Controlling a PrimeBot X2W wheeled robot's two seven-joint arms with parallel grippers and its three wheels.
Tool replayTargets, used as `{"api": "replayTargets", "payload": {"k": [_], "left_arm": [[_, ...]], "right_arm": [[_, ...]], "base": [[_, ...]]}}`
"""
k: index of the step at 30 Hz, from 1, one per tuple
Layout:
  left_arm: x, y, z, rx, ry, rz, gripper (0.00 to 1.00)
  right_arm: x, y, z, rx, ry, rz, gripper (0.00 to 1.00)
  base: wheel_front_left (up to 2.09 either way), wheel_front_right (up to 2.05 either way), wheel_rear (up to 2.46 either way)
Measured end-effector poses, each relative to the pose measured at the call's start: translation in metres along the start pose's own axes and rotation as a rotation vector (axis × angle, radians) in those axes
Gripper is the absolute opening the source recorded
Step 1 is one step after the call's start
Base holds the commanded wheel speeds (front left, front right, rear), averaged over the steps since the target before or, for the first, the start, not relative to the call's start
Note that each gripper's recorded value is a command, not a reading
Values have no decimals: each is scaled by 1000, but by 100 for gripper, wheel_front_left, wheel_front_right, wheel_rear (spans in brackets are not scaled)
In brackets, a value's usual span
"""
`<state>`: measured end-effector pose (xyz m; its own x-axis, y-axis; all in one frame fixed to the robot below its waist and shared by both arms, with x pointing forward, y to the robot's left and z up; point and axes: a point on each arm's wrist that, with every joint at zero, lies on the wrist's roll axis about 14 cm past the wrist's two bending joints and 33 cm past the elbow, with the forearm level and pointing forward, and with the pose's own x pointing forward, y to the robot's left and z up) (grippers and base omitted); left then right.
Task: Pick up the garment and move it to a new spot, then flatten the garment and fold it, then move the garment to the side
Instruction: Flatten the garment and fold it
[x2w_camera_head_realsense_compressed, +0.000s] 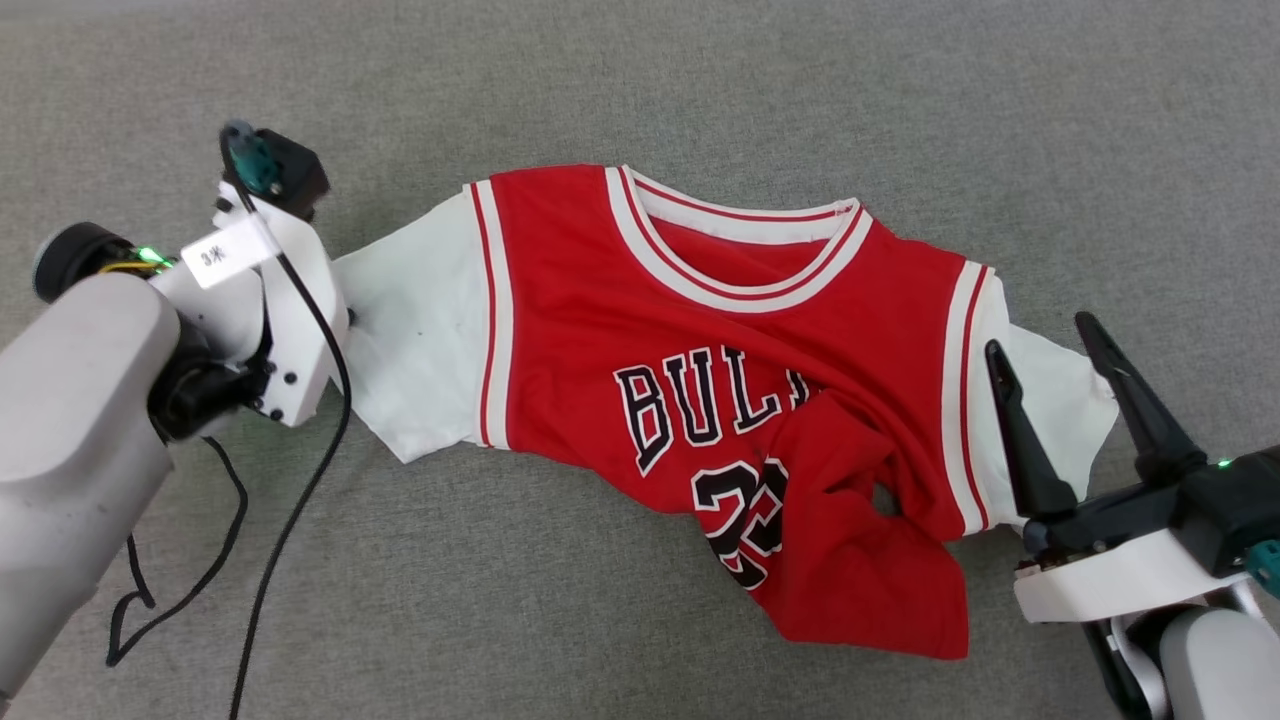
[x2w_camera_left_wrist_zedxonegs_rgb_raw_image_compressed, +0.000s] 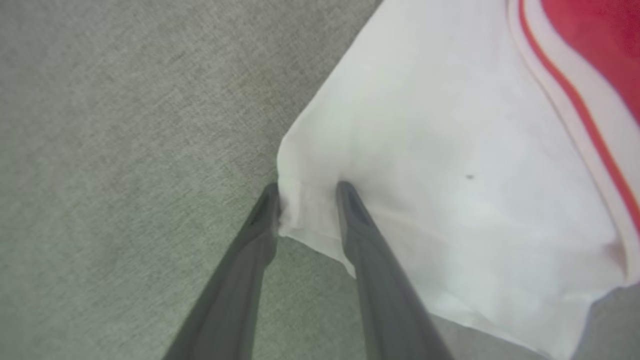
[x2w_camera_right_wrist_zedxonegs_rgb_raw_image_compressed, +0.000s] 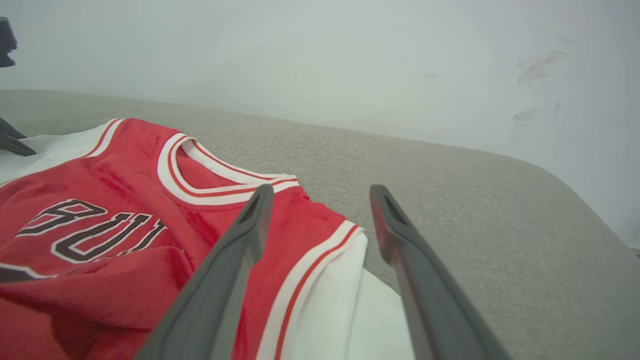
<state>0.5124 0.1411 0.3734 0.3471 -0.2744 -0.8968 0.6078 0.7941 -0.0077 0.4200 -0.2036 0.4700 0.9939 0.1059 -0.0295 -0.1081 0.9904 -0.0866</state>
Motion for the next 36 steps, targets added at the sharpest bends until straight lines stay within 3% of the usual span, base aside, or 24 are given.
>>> {"api": "replayTargets", "payload": {"k": [9, 15, 20, 26, 31, 36], "left_arm": [[-41, 23, 28, 23, -305, 105, 0], [-84, 46, 21, -19, -453, 200, 0], [-110, 51, 8, -44, -512, 250, 0], [-123, 43, 5, -43, -561, 259, 0], [-122, 34, 9, -25, -581, 244, 0], [-119, 31, 16, -3, -601, 236, 0]], "right_arm": [[-2, -48, 33, -94, -59, -76, 100], [0, -71, 44, -170, 29, -53, 100], [5, -65, 34, -181, 208, 46, 100], [6, -53, 5, -193, 537, 190, 100], [12, -53, -19, -209, 763, 235, 100], [25, -48, -45, -240, 891, 264, 100]], "base": [[0, 0, 0], [0, 0, 0], [0, 0, 0], [0, 0, 0], [0, 0, 0], [0, 0, 0]]}}
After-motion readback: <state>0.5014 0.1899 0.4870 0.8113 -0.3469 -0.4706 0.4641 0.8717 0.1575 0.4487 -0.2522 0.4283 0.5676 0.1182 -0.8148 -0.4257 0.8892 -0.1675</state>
